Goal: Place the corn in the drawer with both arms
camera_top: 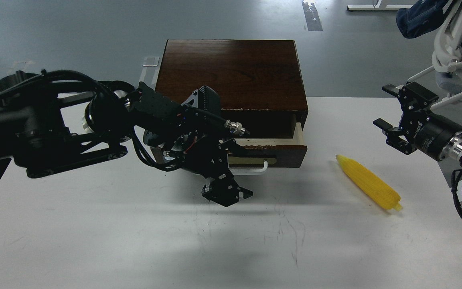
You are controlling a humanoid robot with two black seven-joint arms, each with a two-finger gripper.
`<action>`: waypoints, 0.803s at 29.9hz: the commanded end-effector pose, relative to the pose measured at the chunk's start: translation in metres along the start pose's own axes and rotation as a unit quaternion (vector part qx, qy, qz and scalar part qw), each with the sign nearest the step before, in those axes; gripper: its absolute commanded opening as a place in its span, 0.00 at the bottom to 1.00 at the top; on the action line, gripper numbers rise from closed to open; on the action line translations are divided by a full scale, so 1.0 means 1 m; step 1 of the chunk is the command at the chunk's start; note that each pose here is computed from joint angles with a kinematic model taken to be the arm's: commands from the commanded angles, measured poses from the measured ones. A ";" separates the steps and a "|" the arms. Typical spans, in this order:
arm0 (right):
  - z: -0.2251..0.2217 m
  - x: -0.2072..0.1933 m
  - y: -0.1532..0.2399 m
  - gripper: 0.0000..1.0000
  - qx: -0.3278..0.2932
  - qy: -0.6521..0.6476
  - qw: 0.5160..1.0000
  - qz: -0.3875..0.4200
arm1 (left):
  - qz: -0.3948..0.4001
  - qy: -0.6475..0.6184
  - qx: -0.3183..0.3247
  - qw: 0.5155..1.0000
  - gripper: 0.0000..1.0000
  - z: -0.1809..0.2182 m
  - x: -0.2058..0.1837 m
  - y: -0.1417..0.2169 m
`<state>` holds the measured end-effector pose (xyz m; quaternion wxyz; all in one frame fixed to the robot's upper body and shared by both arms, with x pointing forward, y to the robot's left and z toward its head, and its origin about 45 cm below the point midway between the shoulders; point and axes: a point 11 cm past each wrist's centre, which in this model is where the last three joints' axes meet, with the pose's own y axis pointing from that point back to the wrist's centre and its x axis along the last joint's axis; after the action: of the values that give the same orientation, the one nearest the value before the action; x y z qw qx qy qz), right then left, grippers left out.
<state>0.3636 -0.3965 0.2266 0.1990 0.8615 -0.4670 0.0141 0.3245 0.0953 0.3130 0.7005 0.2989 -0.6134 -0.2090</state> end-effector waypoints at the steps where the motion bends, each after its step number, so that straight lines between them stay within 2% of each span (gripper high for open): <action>1: 0.005 0.006 0.015 0.99 -0.043 0.116 0.992 -0.034 | 0.054 0.052 -0.011 0.997 0.99 -0.002 0.017 0.021; 4: 0.007 0.015 0.029 0.99 -0.079 0.209 0.973 -0.057 | 0.142 0.142 -0.053 0.978 0.99 -0.001 0.044 0.045; 6: 0.010 0.018 0.032 0.99 -0.100 0.277 0.952 -0.077 | 0.211 0.224 -0.090 0.947 0.99 -0.007 0.061 0.064; 12: 0.030 0.022 0.036 0.99 -0.128 0.431 0.889 -0.087 | 0.278 0.325 -0.120 0.896 0.99 -0.021 0.061 0.090; 16: 0.044 0.005 0.022 0.99 -0.123 0.445 0.881 -0.105 | 0.306 0.352 -0.131 0.875 0.99 -0.026 0.064 0.101; 20: 0.058 -0.005 0.011 0.99 -0.125 0.455 0.874 -0.118 | 0.377 0.424 -0.158 0.808 0.99 -0.048 0.071 0.126; 24: 0.063 -0.020 0.001 0.99 -0.117 0.454 0.873 -0.135 | 0.393 0.451 -0.155 0.786 0.99 -0.057 0.059 0.134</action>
<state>0.3423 -0.4140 0.1734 0.4930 0.7790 -0.2138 0.3231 0.3753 0.1528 0.4459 0.9531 -0.0122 -0.2723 0.1314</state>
